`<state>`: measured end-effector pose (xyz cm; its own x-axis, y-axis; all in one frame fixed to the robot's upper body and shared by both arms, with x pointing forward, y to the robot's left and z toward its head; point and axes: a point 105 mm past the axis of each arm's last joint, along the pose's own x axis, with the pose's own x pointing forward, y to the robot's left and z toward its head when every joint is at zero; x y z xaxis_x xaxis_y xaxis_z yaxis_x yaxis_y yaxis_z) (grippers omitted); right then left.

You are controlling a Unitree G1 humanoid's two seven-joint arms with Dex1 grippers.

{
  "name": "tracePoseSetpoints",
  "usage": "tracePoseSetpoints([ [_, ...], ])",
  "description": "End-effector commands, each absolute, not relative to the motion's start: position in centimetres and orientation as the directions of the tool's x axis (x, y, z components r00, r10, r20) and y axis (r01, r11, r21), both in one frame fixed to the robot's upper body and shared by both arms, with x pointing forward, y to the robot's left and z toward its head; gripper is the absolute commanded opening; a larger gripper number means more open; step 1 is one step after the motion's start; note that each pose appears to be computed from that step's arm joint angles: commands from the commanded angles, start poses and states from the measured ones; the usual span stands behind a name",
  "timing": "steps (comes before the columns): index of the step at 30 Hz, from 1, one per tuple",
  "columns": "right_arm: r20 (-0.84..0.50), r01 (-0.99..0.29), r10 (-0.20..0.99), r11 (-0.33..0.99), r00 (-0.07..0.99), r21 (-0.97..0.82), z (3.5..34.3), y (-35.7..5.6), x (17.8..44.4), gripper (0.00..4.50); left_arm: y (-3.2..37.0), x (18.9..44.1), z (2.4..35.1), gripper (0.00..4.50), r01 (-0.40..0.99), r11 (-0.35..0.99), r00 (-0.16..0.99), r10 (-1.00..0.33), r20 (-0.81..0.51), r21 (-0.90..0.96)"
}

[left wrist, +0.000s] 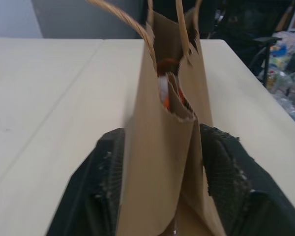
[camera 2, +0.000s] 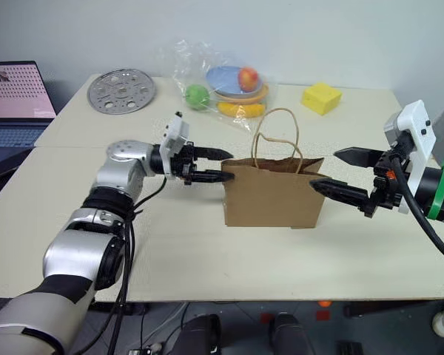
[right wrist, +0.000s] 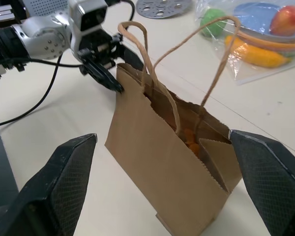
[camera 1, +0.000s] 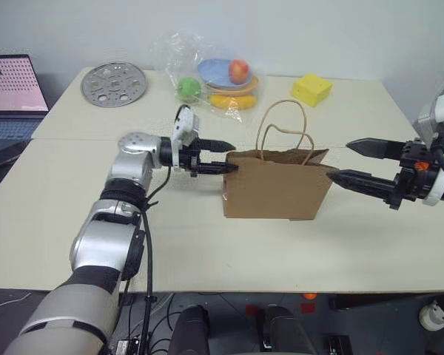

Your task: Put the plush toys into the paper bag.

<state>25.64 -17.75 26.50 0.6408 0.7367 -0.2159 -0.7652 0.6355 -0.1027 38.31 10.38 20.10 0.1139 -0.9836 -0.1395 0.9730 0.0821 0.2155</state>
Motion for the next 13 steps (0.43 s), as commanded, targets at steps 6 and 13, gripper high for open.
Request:
tracePoseSetpoints([
  [6,-0.232,-0.578,0.536,0.794,0.812,-0.188,23.4,-23.9,24.9,4.50,18.2,37.0,23.2,4.49,0.884,0.397,0.447,-0.873,-0.197,0.248],
  [13,-0.190,-0.411,0.374,0.884,0.908,-0.225,19.4,-25.7,26.8,4.50,19.3,34.2,22.6,4.49,0.808,0.509,0.576,-0.788,-0.216,0.297],
])
